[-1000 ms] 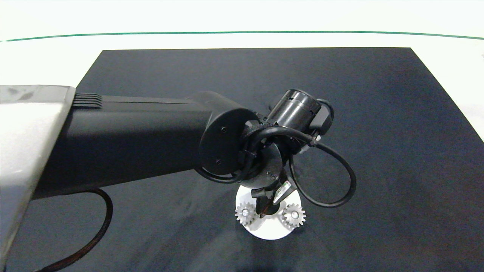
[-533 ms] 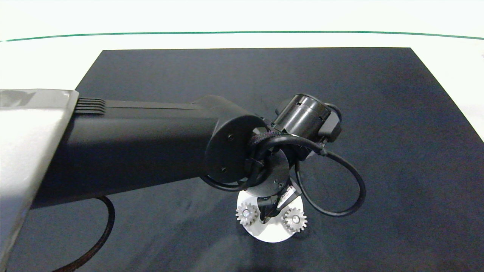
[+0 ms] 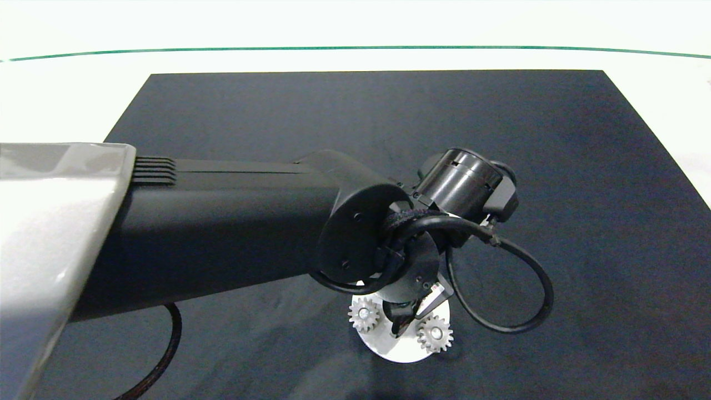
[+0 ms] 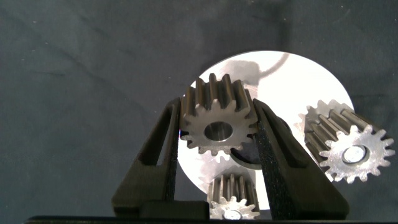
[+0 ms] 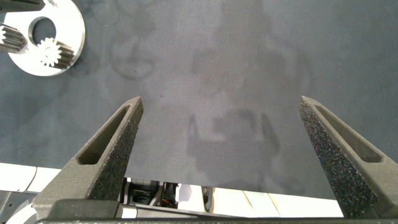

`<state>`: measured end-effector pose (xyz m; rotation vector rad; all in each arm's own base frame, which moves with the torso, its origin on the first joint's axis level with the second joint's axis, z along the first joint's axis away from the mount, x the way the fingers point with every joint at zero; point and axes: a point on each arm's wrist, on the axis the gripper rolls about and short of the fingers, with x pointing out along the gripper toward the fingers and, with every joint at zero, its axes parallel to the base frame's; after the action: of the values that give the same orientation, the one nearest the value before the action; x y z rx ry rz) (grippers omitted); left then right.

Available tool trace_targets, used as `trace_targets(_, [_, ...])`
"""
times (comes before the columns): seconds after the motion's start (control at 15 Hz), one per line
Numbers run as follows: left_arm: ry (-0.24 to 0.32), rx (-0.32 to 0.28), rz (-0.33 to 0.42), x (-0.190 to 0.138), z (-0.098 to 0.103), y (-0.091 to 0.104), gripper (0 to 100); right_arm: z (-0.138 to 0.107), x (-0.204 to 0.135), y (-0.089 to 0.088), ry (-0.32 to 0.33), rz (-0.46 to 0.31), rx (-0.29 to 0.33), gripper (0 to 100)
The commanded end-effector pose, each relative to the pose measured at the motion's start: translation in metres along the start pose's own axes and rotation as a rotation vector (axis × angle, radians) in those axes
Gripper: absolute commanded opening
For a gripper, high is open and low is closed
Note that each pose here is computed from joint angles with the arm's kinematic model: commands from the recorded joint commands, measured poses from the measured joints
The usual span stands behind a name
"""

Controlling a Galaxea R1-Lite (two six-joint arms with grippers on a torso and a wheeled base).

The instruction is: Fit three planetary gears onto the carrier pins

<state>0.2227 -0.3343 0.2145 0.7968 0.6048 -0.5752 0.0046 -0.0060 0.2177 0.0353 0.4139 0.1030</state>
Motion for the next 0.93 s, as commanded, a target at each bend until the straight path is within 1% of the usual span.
trace_targets(0.07, [0.010,0.010,-0.003,0.003,0.000,-0.004,22,0.000,0.000,0.000,0.002,-0.002,0.000,100])
trace_targets(0.2, [0.006,0.004,-0.006,0.002,0.000,-0.006,22,0.000,0.000,0.000,0.002,-0.002,0.000,100])
trace_targets(0.27, [0.007,0.012,-0.013,0.000,0.000,-0.010,22,0.000,0.000,0.000,0.002,-0.002,0.000,100])
trace_targets(0.47, [-0.007,0.012,-0.016,-0.004,0.002,-0.011,22,0.000,0.000,0.000,0.001,-0.002,0.001,100])
trace_targets(0.73, [-0.020,0.003,-0.011,-0.011,0.002,-0.006,22,0.000,0.000,0.000,0.001,-0.002,0.001,100])
trace_targets(0.93, [-0.018,-0.008,-0.008,-0.017,-0.001,-0.001,22,0.000,0.001,0.000,0.008,-0.004,-0.002,100])
